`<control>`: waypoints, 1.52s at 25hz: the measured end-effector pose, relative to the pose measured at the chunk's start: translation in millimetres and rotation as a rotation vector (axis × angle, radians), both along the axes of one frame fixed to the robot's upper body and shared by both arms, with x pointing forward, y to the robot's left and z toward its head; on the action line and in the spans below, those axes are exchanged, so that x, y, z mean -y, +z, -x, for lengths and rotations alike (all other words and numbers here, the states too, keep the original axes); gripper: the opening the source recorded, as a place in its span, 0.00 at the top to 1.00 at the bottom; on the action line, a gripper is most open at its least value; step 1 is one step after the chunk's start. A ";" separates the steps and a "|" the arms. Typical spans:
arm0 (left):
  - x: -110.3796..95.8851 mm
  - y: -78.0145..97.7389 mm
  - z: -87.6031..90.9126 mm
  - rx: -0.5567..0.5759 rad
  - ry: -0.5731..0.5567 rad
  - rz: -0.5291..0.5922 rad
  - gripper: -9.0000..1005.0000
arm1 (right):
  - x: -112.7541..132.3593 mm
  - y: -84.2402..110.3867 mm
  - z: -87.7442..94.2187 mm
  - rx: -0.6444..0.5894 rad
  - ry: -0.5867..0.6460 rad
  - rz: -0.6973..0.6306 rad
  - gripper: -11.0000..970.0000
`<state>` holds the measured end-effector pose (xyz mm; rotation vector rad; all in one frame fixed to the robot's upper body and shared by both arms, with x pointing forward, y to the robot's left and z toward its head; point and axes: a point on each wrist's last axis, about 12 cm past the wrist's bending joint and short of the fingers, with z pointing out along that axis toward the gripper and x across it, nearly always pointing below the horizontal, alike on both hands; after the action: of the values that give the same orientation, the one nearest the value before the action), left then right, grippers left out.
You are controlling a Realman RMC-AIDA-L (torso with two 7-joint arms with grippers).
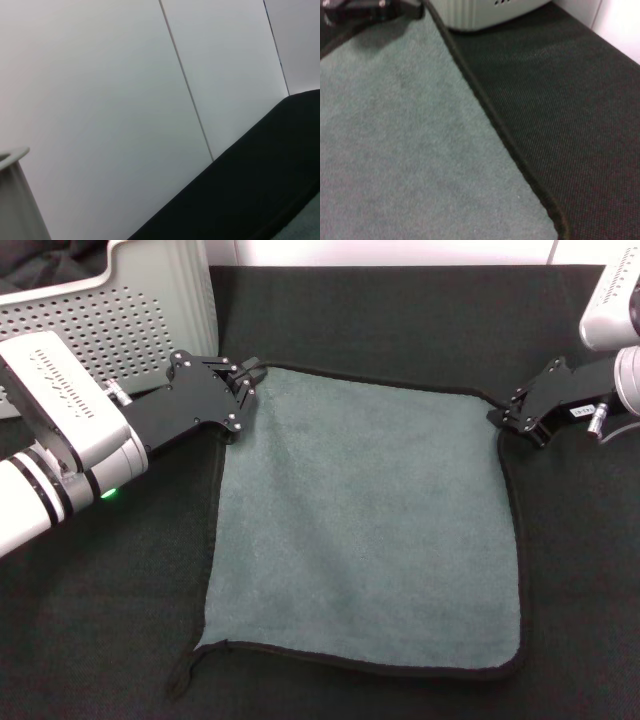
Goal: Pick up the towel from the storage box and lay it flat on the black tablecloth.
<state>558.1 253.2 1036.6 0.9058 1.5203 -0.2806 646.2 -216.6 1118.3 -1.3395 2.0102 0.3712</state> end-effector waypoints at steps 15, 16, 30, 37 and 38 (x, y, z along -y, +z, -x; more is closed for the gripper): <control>3.5 -4.2 2.5 0.021 -0.015 -0.038 0.96 | -10.2 2.2 -1.9 0.032 0.028 0.045 0.94; 3.5 -4.3 2.3 0.020 -0.014 -0.039 0.96 | -9.9 2.3 -1.8 0.035 0.027 0.045 0.92; -9.7 0.6 -5.1 -0.077 0.086 0.089 0.72 | 15.4 11.2 11.7 0.116 -0.043 -0.001 0.47; -14.6 1.8 4.8 -0.154 0.049 0.176 0.35 | 36.8 34.7 32.4 0.189 -0.111 -0.211 0.33; -16.6 4.3 8.5 -0.164 0.034 0.209 0.30 | 38.7 38.0 36.5 0.198 -0.110 -0.250 0.33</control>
<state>549.6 269.9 1040.9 0.7036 1.6208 -0.4895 609.7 -255.3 1156.3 -1.0639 1.7983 0.4076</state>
